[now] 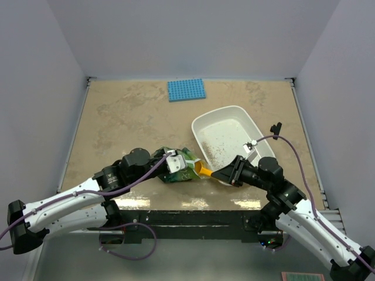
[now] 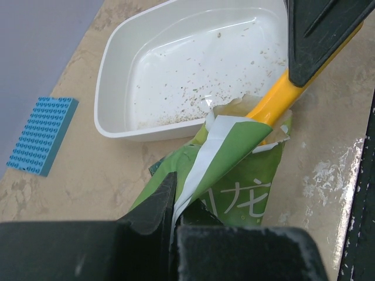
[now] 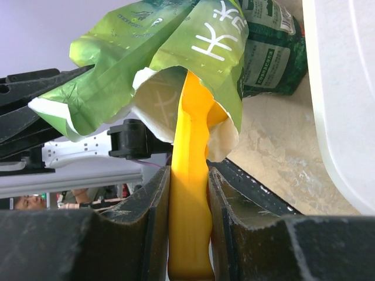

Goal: Fill the litter box with clean litter

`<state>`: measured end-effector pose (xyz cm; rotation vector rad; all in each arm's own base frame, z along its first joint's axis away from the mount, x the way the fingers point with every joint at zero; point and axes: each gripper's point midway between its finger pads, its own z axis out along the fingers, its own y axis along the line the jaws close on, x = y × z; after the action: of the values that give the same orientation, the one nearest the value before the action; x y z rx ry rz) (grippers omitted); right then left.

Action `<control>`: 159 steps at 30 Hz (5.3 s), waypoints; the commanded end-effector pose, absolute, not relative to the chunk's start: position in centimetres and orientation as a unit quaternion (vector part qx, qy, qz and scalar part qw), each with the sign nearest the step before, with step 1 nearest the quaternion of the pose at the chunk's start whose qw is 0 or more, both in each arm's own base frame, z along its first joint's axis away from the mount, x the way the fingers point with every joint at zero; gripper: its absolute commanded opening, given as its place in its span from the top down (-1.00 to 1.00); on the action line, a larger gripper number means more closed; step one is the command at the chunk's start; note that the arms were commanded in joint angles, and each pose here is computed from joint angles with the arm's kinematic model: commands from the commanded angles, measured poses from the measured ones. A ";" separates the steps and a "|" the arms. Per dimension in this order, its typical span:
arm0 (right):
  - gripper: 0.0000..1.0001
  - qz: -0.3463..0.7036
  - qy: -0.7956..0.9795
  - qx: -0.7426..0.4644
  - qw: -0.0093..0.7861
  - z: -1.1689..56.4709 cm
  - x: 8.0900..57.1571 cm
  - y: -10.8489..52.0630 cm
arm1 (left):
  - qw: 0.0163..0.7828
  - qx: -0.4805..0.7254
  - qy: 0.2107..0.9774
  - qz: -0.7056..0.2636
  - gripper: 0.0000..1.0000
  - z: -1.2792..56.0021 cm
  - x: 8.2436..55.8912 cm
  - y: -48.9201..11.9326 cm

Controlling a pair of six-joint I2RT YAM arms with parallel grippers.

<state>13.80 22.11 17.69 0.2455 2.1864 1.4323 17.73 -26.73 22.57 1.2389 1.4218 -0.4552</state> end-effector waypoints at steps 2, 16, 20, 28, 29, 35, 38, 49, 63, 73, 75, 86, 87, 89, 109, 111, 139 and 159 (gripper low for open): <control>1.00 0.520 0.795 0.125 0.286 18.8 15.0 21.2 | 0.559 0.525 0.596 -0.239 1.00 22.2 16.2 -28.3; 1.00 0.495 0.793 0.163 0.315 20.4 13.9 18.3 | 0.555 0.527 0.602 -0.228 1.00 20.7 16.6 -28.5; 1.00 0.493 0.791 0.175 0.317 20.7 13.5 17.7 | 0.559 0.523 0.604 -0.223 1.00 20.6 16.9 -28.5; 1.00 0.495 0.788 0.188 0.314 20.7 12.2 16.6 | 0.583 0.497 0.611 -0.200 1.00 21.5 18.6 -28.8; 1.00 0.496 0.787 0.191 0.312 20.7 12.1 16.5 | 0.586 0.495 0.609 -0.200 1.00 21.7 18.7 -28.9; 1.00 0.499 0.782 0.202 0.313 20.8 11.2 15.6 | 0.597 0.475 0.619 -0.187 1.00 22.3 19.9 -29.1; 1.00 0.499 0.780 0.208 0.316 21.0 11.0 15.2 | 0.594 0.465 0.633 -0.176 1.00 22.2 20.9 -29.2; 1.00 0.489 0.768 0.255 0.325 20.9 10.5 13.3 | 0.618 0.431 0.635 -0.172 1.00 24.1 23.1 -29.1; 1.00 0.463 0.745 0.313 0.364 22.8 10.7 10.3 | 0.624 0.421 0.636 -0.169 1.00 24.8 26.4 -29.7; 1.00 0.428 0.717 0.372 0.405 23.0 11.5 7.3 | 0.620 0.433 0.633 -0.168 1.00 24.4 27.6 -30.4; 1.00 0.418 0.721 0.370 0.411 22.5 12.0 7.3 | 0.620 0.432 0.632 -0.168 1.00 24.4 27.6 -30.3; 1.00 0.305 0.804 0.282 0.426 17.9 16.9 10.1 | 0.620 0.420 0.643 -0.161 1.00 24.0 26.4 -28.1; 1.00 0.290 0.811 0.280 0.425 17.8 17.4 10.2 | 0.620 0.419 0.644 -0.160 1.00 24.0 26.3 -27.9; 1.00 0.262 0.821 0.265 0.433 18.0 18.1 10.0 | 0.620 0.417 0.646 -0.156 1.00 24.0 26.2 -27.5; 1.00 -0.040 0.907 0.096 0.409 20.6 27.1 10.3 | 0.625 0.413 0.647 -0.144 1.00 23.1 25.7 -26.2; 1.00 -0.054 0.905 0.088 0.412 21.6 27.6 10.2 | 0.626 0.412 0.647 -0.143 1.00 23.1 25.7 -26.1; 1.00 0.294 0.875 -0.090 0.375 35.3 17.8 17.9 | 0.642 0.406 0.634 -0.143 1.00 24.2 25.3 -25.5; 1.00 0.285 0.904 -0.117 0.297 31.1 14.8 17.3 | 0.651 0.403 0.625 -0.149 1.00 25.0 24.7 -25.4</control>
<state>15.47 16.96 31.13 -0.2539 2.4080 0.7207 24.90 -25.27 23.56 0.9396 1.4757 -0.3306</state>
